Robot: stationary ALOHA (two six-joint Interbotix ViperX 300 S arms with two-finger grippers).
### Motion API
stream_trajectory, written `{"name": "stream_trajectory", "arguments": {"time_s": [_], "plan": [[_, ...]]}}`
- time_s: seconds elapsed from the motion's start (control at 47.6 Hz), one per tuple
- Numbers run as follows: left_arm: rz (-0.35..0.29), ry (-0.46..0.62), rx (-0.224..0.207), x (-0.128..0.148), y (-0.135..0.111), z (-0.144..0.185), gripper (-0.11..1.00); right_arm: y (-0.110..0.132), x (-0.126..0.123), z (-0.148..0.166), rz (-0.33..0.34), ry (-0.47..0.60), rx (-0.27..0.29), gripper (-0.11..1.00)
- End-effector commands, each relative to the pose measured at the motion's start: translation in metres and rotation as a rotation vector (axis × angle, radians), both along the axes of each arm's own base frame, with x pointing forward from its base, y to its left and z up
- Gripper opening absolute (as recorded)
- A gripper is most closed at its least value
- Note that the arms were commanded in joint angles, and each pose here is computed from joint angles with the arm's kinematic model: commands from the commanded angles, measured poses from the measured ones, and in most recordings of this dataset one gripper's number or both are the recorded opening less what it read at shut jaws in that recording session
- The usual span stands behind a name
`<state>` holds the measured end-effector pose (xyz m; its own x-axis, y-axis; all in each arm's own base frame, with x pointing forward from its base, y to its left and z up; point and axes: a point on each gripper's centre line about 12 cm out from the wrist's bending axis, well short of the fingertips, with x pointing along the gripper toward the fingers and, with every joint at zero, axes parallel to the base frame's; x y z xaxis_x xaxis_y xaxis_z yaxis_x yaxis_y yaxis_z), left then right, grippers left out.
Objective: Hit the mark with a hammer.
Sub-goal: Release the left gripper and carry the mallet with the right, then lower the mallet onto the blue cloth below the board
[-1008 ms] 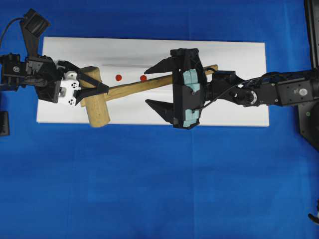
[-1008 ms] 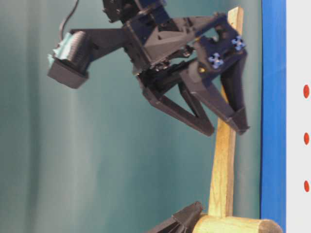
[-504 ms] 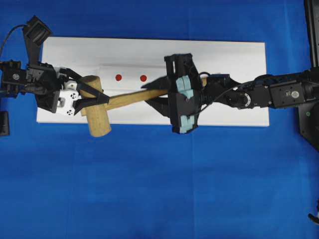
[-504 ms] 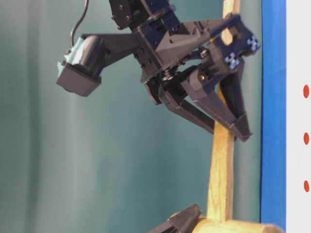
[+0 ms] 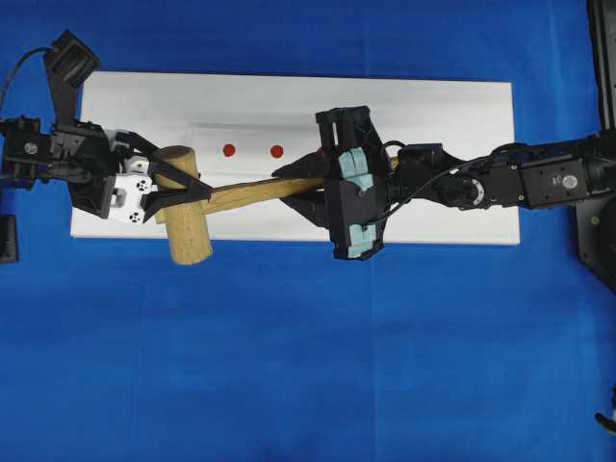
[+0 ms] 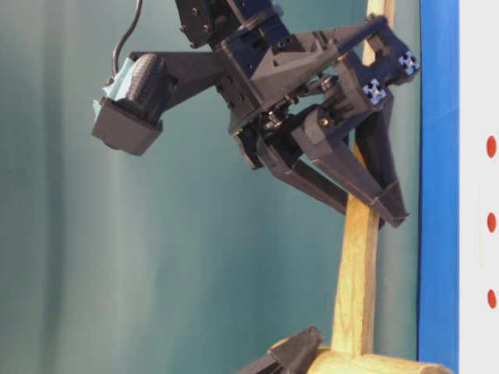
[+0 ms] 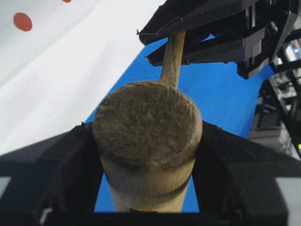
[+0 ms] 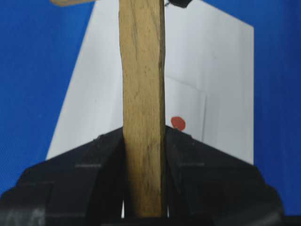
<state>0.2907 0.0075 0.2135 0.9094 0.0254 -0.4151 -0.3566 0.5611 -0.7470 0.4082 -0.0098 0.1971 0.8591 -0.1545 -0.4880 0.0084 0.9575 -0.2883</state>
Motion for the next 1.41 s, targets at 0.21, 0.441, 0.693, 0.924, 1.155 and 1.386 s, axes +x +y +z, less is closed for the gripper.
{"name": "stream_trajectory", "arguments": {"time_s": [0.21,0.441,0.693,0.924,1.155,1.386], "plan": [[-0.002,-0.067,0.013,0.005,0.001,0.018,0.64,-0.003,0.002,0.015,-0.016,-0.04,0.014,0.08],[-0.01,-0.065,0.033,0.0,0.001,0.019,0.89,-0.004,-0.012,0.022,-0.038,-0.055,0.047,0.08],[-0.01,-0.062,0.038,-0.022,0.001,0.019,0.88,-0.005,-0.045,0.024,-0.062,-0.059,0.077,0.08],[-0.023,-0.098,0.091,-0.051,0.002,0.025,0.88,-0.006,-0.076,0.023,-0.087,-0.06,0.108,0.08],[-0.043,-0.052,0.176,-0.073,0.005,0.024,0.88,-0.007,-0.09,0.022,-0.118,-0.062,0.151,0.08],[-0.069,-0.032,0.268,-0.074,0.008,0.023,0.88,-0.008,-0.089,0.023,-0.134,-0.068,0.17,0.08]]}}
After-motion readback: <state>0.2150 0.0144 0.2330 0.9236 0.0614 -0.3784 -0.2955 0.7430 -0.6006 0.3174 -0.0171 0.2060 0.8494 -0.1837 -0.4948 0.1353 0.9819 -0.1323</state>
